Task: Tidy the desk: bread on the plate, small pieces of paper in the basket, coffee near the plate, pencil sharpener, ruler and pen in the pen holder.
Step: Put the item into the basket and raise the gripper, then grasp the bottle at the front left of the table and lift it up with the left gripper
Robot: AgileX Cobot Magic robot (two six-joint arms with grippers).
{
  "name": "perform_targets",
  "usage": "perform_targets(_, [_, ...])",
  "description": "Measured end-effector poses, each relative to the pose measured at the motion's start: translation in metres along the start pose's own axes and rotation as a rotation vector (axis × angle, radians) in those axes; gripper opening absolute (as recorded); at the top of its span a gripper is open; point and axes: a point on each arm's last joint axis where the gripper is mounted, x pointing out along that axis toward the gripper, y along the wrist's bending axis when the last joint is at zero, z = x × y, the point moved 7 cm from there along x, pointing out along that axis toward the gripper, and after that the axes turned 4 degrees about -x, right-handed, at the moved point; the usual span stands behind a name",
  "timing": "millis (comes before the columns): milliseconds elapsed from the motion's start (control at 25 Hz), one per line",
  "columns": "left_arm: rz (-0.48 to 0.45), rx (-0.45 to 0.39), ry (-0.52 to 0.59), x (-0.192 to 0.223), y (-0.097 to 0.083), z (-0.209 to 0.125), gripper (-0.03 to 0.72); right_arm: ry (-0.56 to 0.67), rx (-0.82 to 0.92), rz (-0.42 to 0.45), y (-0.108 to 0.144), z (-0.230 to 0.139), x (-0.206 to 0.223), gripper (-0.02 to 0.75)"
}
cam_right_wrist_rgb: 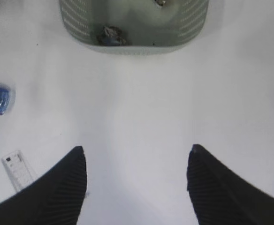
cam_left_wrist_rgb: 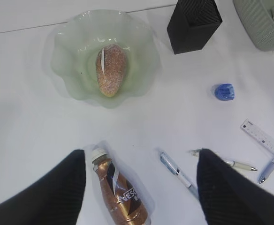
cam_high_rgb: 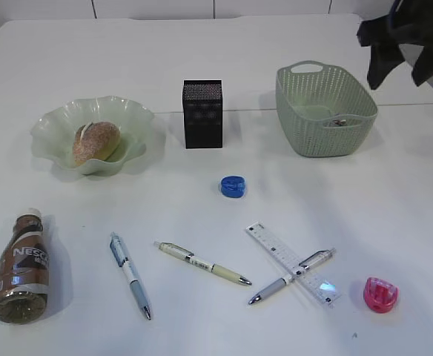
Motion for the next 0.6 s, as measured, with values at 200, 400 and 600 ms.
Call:
perform_targets(200, [0.004, -0.051, 0.000, 0.000, 0.001, 0.000, 0.519, -0.038, 0.001, -0.001, 0.000, -0.044, -0.053, 0.529])
perform_targets(400, [0.065, -0.116, 0.042, 0.014, 0.012, -0.007, 0.520, -0.050, 0.010, 0.025, 0.005, -0.085, -0.080, 0.529])
perform_targets(600, [0.120, -0.192, 0.204, 0.062, 0.025, -0.036, 0.521, -0.063, 0.023, 0.069, 0.013, -0.109, -0.094, 0.529])
